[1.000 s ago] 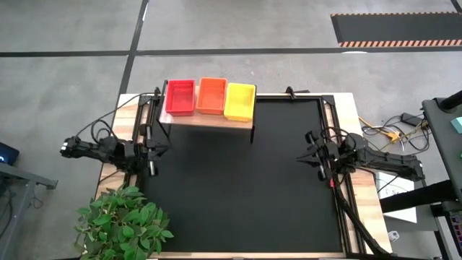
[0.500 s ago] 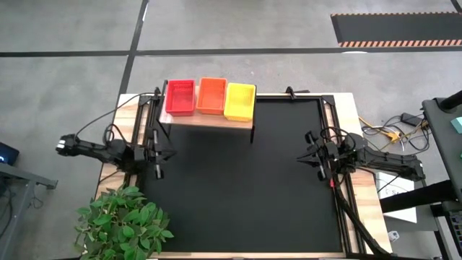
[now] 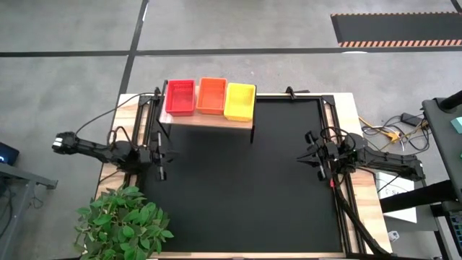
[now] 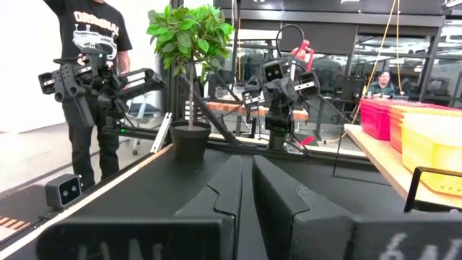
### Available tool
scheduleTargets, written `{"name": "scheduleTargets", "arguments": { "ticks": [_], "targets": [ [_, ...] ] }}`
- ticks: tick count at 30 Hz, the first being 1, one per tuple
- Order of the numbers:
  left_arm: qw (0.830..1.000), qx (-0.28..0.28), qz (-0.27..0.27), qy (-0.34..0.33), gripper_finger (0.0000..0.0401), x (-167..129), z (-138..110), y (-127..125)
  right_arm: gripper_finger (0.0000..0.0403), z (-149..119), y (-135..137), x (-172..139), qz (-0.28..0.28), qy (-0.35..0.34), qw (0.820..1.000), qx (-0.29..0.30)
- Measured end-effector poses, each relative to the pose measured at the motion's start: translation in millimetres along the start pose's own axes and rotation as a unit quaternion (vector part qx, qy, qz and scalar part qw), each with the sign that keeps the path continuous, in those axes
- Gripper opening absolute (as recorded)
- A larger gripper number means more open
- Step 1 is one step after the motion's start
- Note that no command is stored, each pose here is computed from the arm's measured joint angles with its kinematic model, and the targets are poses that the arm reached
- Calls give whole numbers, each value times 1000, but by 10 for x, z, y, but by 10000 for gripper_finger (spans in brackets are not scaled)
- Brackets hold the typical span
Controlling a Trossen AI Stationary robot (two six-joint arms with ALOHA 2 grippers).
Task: Stack baskets on shelf by color
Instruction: Return to Home Position
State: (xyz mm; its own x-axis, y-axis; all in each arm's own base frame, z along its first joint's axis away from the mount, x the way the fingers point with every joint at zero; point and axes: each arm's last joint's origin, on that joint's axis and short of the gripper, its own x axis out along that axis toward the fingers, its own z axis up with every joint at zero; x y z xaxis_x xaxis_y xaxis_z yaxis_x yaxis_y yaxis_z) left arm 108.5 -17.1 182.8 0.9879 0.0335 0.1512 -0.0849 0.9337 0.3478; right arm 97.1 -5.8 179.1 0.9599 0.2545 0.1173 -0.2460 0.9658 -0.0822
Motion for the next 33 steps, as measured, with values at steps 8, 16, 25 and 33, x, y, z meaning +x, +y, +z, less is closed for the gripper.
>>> {"name": "scheduleTargets", "arguments": {
  "ticks": [8,16,25,33],
  "targets": [
    [1000,5,-7,16,2,21,-32,-20,27,-1,0,0,0,0,1000,-1],
    [999,8,-12,29,2,38,-61,-36,27,-1,0,0,0,0,1000,0],
    [999,12,-17,41,2,53,-87,-52,27,-1,0,0,0,0,1000,0],
    [999,14,-20,47,2,59,-100,-59,27,-3,0,0,0,0,1000,-1]
  ]
}}
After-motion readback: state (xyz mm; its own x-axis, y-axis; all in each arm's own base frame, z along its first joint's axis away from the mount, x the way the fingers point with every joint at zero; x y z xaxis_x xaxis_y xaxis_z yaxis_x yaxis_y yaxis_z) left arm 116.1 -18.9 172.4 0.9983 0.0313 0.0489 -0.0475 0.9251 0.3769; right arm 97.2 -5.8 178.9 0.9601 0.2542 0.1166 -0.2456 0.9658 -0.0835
